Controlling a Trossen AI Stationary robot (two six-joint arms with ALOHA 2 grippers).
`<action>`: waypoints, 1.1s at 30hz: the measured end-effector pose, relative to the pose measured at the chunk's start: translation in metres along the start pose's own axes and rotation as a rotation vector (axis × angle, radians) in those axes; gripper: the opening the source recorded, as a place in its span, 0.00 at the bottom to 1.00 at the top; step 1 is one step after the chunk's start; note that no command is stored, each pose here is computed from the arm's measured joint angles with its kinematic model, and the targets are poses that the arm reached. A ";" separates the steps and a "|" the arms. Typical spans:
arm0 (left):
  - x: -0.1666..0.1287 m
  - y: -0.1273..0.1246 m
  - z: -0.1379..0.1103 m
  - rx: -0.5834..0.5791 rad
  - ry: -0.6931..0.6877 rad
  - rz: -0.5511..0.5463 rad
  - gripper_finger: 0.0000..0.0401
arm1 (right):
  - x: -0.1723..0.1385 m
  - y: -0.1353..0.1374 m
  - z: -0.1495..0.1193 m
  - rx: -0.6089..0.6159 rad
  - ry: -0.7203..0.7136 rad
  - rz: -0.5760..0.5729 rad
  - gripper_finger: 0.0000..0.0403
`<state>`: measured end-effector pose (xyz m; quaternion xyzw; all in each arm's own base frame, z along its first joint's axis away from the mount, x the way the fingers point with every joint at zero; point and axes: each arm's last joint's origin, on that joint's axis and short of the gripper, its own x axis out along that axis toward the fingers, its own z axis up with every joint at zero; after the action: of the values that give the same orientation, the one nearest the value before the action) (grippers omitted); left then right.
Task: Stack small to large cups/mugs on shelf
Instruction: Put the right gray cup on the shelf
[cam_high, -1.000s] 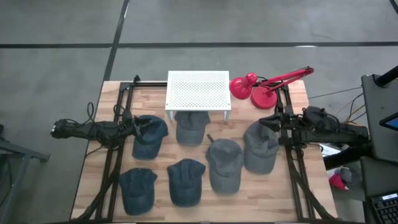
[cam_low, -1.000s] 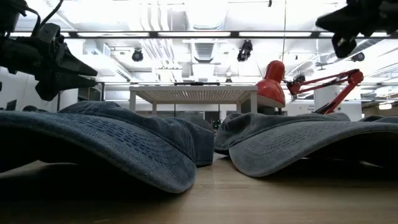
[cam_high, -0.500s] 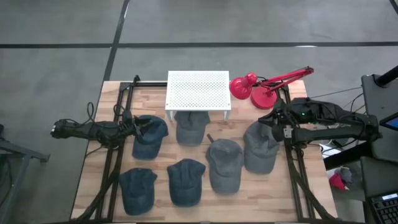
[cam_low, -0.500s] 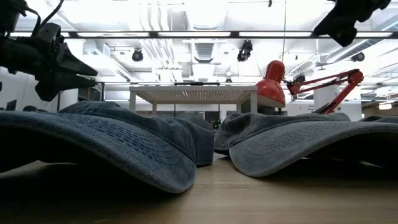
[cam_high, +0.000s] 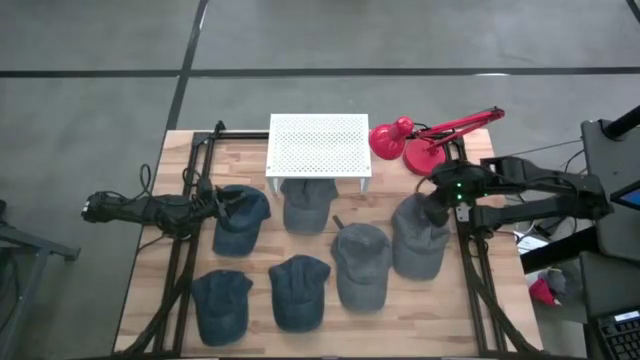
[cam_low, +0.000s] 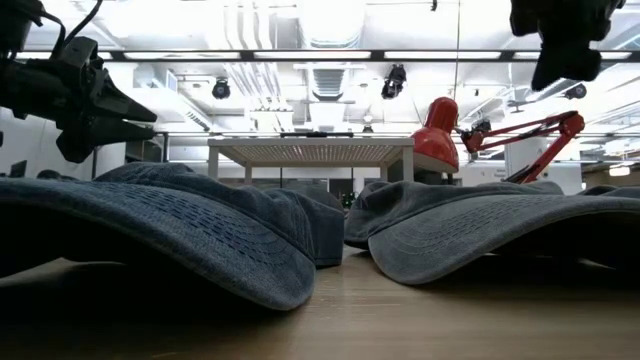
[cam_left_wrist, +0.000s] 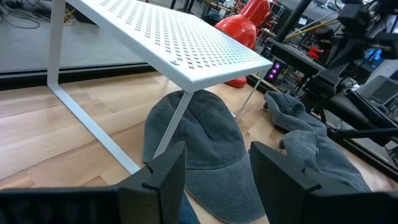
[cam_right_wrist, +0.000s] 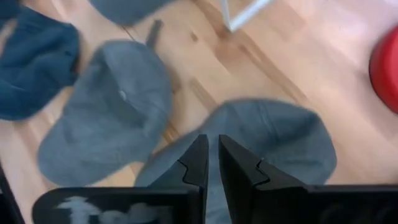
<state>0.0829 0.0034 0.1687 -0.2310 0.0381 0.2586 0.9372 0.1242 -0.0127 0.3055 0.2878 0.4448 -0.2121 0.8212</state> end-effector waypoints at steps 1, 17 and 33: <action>0.000 0.000 0.000 0.000 0.000 0.000 0.45 | 0.001 0.000 0.000 0.008 0.016 -0.012 0.11; 0.000 0.000 0.000 0.000 0.000 0.001 0.45 | 0.017 -0.002 -0.008 0.235 0.242 -0.133 0.45; 0.000 0.000 0.000 0.000 0.000 0.000 0.45 | 0.032 -0.001 -0.010 0.518 0.344 -0.224 0.71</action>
<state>0.0829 0.0034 0.1687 -0.2308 0.0381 0.2584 0.9373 0.1338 -0.0098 0.2739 0.4680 0.5369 -0.3557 0.6051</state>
